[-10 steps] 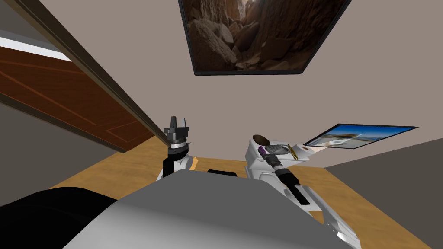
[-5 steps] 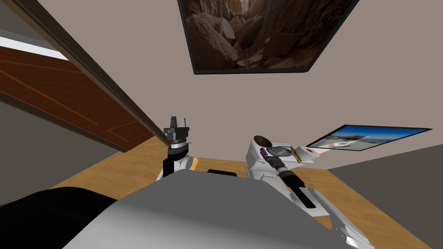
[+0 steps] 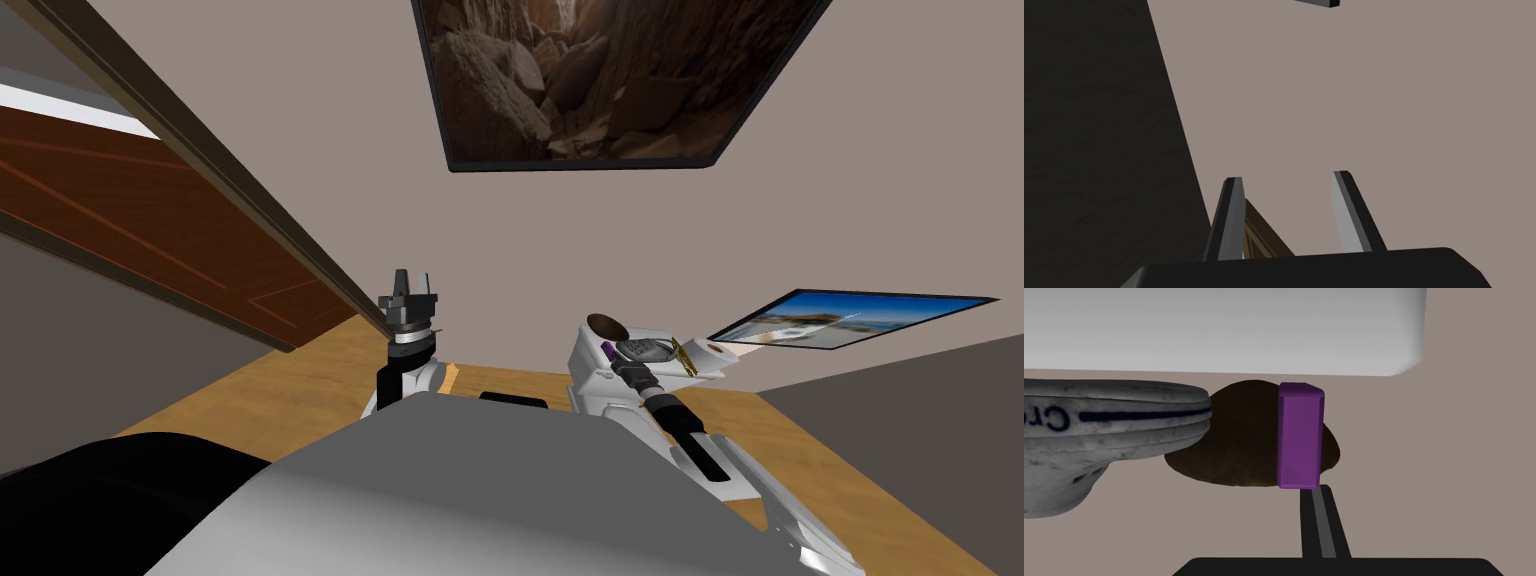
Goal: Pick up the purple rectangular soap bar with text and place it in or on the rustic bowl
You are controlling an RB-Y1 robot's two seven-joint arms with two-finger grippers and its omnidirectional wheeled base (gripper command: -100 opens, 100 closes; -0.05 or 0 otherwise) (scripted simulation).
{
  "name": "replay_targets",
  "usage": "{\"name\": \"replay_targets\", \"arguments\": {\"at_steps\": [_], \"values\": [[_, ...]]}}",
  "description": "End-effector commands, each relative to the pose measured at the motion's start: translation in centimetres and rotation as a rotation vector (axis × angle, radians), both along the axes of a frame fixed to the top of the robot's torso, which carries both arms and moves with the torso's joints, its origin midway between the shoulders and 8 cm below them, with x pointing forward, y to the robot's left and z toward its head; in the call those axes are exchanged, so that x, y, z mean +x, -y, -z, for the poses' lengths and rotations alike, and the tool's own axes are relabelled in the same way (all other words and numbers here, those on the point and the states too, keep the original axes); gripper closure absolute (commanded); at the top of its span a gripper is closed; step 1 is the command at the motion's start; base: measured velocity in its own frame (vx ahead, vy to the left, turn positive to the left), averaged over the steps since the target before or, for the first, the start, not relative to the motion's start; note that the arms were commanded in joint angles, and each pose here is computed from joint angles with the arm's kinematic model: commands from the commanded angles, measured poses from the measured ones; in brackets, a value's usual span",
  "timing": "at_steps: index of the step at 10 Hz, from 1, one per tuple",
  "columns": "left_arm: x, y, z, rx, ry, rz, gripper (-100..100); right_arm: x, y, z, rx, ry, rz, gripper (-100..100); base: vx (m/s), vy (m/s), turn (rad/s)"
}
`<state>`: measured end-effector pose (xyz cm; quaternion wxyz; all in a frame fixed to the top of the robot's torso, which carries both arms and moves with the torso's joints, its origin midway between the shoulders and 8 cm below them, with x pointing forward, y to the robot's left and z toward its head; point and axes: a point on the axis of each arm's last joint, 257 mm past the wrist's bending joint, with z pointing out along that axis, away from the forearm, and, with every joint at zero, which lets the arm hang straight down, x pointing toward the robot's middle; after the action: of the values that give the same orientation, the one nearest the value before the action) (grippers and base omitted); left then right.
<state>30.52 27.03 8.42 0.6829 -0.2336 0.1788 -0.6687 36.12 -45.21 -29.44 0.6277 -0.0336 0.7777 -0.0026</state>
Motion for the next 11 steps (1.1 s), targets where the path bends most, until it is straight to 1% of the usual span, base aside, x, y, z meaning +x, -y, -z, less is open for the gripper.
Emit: {"name": "replay_targets", "arguments": {"at_steps": [1, 2, 3, 7, 11], "values": [[0.0, 0.0, 0.0, 0.0, 0.0, 0.0, 0, 0.0, 0.0, 0.0, 0.0, 0.0, 0.0, 100, 0.0, 0.0, 0.0], [0.0, 0.0, 0.0, 0.0, 0.0, 0.0, 0, 0.0, 0.0, 0.0, 0.0, 0.0, 0.0, 0, 0.0, 0.0, 0.0], [0.0, 0.0, 0.0, 0.0, 0.0, 0.0, 0, 0.6, -0.7, 0.1, -0.012, 0.022, -0.005, -100, -0.019, -0.035, -0.029], [0.0, 0.0, 0.0, 0.0, 0.0, 0.0, 0, 1.9, -2.1, 0.4, -0.03, 0.059, -0.013, -100, -0.036, -0.055, -0.021], [0.0, 0.0, 0.0, 0.0, 0.0, 0.0, 0, 3.5, -4.2, 0.9, -0.045, 0.101, -0.02, -100, -0.026, -0.05, -0.022]]}}
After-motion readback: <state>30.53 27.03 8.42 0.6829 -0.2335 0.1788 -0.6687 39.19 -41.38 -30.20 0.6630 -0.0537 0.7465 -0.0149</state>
